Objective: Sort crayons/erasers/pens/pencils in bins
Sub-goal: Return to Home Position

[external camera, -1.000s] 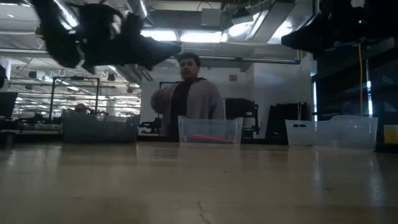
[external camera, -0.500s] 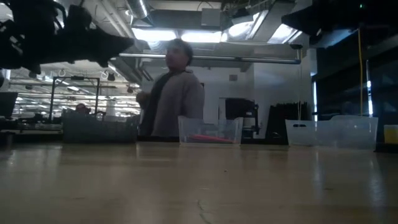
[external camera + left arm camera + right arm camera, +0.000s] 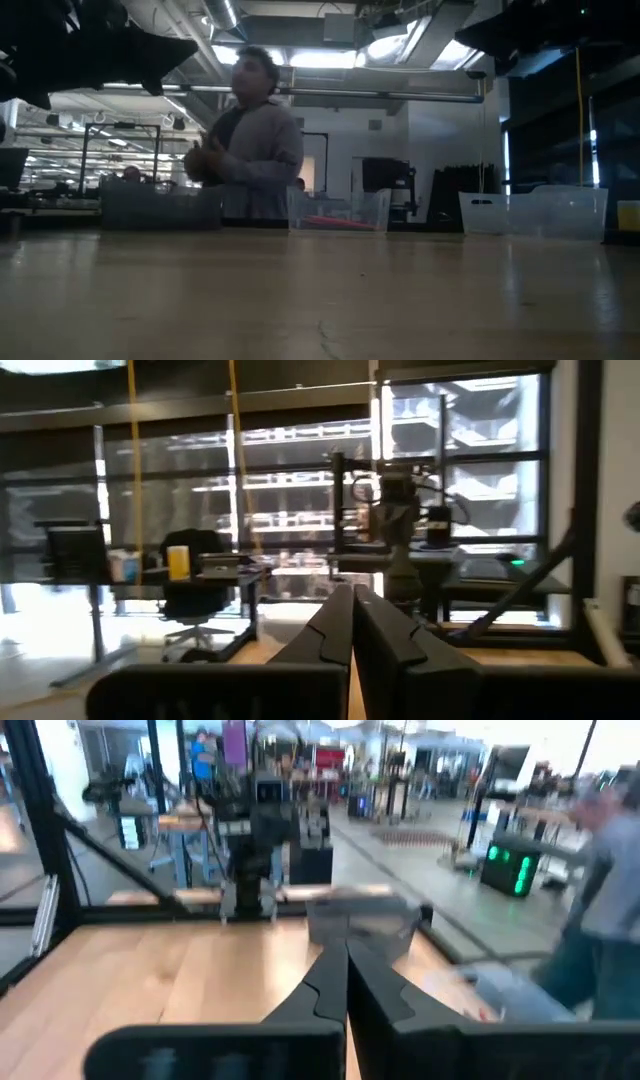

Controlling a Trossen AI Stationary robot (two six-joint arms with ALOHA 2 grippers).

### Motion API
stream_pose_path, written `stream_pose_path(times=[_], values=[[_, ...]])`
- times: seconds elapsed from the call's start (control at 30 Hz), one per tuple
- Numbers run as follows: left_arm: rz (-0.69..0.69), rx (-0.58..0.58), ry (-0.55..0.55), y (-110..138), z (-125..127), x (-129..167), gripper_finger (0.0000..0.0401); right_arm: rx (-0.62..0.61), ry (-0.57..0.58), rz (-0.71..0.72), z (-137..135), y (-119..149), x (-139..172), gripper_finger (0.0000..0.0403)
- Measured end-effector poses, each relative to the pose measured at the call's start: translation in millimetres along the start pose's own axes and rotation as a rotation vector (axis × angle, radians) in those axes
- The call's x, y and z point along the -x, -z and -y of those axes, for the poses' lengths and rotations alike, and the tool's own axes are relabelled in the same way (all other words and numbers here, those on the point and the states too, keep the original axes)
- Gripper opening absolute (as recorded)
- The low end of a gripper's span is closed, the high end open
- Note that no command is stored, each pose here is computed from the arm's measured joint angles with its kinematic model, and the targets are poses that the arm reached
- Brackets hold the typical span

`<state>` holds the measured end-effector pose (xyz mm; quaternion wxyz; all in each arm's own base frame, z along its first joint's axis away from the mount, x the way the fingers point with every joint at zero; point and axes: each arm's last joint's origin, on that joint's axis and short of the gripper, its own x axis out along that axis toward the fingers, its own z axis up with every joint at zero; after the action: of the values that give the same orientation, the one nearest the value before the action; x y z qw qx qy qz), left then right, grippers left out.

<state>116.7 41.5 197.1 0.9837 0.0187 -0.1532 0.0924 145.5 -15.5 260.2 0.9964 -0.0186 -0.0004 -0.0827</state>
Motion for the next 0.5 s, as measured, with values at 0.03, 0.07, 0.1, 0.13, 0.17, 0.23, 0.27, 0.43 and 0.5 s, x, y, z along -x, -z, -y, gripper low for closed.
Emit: stream_pose_path(times=[0.03,0.07,0.1,0.13,0.17,0.23,0.27,0.43,0.5], values=[[0.003,0.005,0.012,-0.9,0.6,1.1,0.0003,-0.006,-0.002,-0.020,-0.1,1.9,0.5,0.0003],[0.002,0.013,0.024,-1.5,1.3,2.1,0.0003,-0.013,-0.009,-0.033,-0.3,3.2,1.1,0.0003],[0.001,0.016,0.037,-1.9,2.1,3.2,0.0002,-0.025,-0.021,-0.029,-0.6,4.9,1.9,0.0003],[0.000,0.018,0.046,-2.4,3.1,4.3,0.0001,-0.033,-0.030,-0.021,-0.9,7.9,3.2,0.0004],[0.003,0.020,0.055,-3.2,4.2,5.5,0.0001,-0.038,-0.037,-0.012,-1.2,12.9,4.8,0.0004],[0.009,0.023,0.073,-4.9,6.6,8.1,0.0002,-0.059,-0.044,0.008,-1.6,26.6,9.2,0.0004],[0.016,0.025,0.081,-6.0,7.8,9.5,0.0003,-0.064,-0.042,0.024,-1.6,34.1,11.8,0.0003],[0.016,0.013,0.110,-7.9,13.3,16.9,0.0001,-0.094,-0.006,0.086,0.6,61.1,24.0,0.0002],[0.001,0.008,0.099,-6.9,14.5,19.9,0.0002,-0.093,0.012,0.087,1.4,67.2,26.7,0.0002]])
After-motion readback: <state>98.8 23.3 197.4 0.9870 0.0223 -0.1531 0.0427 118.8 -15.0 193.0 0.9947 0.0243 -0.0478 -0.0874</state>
